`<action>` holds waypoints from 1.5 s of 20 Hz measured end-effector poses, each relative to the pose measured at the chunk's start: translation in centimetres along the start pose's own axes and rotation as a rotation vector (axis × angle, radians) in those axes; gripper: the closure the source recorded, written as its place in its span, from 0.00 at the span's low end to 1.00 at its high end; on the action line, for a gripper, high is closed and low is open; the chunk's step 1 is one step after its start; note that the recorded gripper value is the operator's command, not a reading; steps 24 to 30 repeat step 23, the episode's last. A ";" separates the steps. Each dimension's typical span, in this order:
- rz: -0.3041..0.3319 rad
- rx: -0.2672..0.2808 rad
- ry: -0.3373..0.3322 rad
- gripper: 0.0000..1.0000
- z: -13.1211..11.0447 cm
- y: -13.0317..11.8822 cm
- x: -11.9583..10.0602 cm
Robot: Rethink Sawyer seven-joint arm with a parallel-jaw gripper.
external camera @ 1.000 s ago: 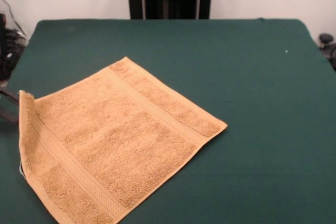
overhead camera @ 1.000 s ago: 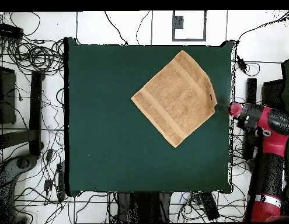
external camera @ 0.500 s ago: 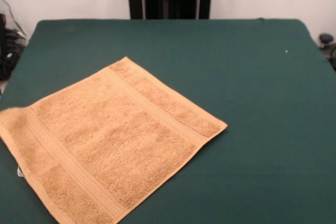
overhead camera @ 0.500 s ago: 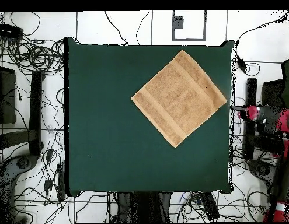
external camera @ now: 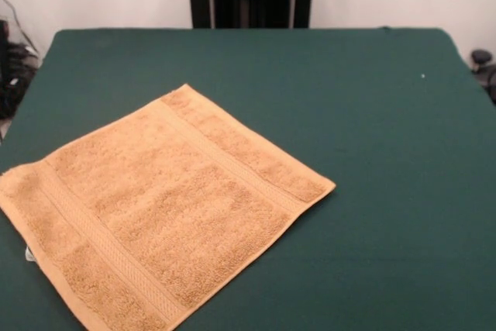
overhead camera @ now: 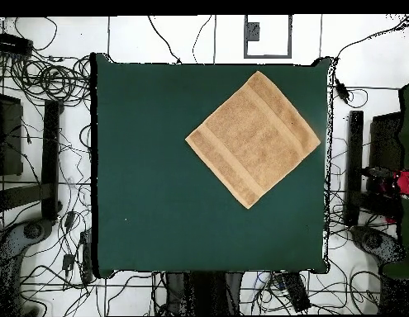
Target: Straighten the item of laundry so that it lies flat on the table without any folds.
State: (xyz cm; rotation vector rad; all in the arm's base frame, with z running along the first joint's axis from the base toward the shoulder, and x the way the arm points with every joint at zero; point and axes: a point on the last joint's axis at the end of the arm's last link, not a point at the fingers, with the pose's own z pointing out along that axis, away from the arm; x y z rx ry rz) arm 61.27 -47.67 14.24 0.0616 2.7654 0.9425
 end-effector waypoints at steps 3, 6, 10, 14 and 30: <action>-0.023 0.076 -0.094 0.00 -0.9 1.9 -0.1; -0.034 0.110 -0.139 0.00 -0.4 2.8 -0.4; -0.073 0.167 -0.224 0.00 2.0 5.9 -1.4; -0.106 0.172 -0.249 0.00 4.3 9.3 -1.7; -0.168 0.152 -0.166 0.00 9.6 15.6 -0.5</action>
